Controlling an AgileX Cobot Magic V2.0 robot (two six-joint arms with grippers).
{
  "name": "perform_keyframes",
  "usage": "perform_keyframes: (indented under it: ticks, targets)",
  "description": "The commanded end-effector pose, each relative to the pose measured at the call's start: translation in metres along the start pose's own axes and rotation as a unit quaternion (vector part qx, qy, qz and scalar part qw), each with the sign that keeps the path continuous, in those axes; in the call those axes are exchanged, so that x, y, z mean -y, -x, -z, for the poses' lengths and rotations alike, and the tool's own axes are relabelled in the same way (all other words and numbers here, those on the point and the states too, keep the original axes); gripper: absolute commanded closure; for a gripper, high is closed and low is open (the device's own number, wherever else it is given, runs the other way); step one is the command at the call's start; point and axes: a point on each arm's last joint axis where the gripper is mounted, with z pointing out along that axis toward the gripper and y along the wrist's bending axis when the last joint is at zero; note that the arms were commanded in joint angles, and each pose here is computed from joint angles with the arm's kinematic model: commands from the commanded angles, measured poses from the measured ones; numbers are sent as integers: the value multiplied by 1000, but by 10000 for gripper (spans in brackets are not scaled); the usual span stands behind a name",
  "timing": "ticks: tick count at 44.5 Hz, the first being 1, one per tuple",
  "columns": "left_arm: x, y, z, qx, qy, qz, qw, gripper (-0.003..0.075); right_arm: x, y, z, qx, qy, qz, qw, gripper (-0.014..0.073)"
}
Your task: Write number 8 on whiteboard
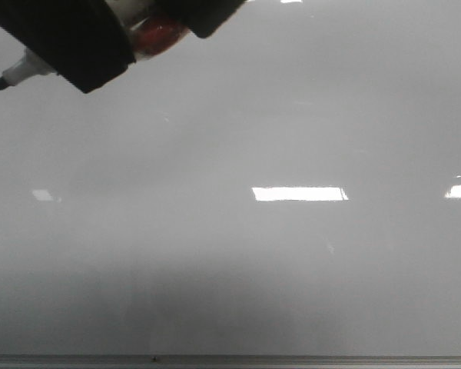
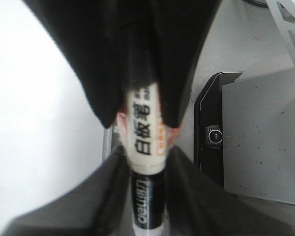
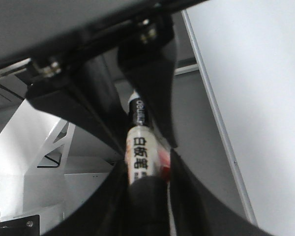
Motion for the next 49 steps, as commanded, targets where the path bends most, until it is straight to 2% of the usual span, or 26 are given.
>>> perform_keyframes:
  ticks: [1, 3, 6, 15, 20, 24, 29, 32, 39, 41, 49]
  targets:
    - [-1, 14, 16, 62, 33, 22, 997, 321, -6, 15, 12, 45, -1, 6, 999, 662]
    - [-1, 14, 16, 63, 34, 33, 997, 265, -5, 15, 12, 46, -3, 5, 999, 662]
    - [-2, 13, 17, 60, 37, 48, 996, 229, -2, 14, 14, 46, -8, 1, 999, 662]
    - [0, -9, 35, 74, 75, 99, 990, 290, 12, -1, 31, 47, -47, -24, 998, 662]
    - [9, -35, 49, 101, 121, 135, 978, 317, 20, -18, 44, 62, -93, -51, 992, 662]
    - [20, -57, 57, 131, 171, 165, 963, 344, 28, -32, 53, 80, -144, -75, 983, 662]
    - [39, -83, 63, 187, 246, 200, 930, 407, 38, -46, 60, 97, -195, -98, 971, 662]
    - [51, -96, 63, 221, 281, 218, 908, 471, 43, -49, 61, 103, -212, -106, 966, 662]
    - [76, -119, 59, 290, 332, 254, 861, 694, 51, -46, 61, 129, -241, -115, 955, 662]
    - [82, -123, 58, 307, 339, 258, 851, 739, 55, -45, 61, 141, -247, -125, 951, 662]
    - [91, -128, 59, 333, 356, 259, 834, 739, 84, -38, 53, 161, -279, -165, 932, 662]
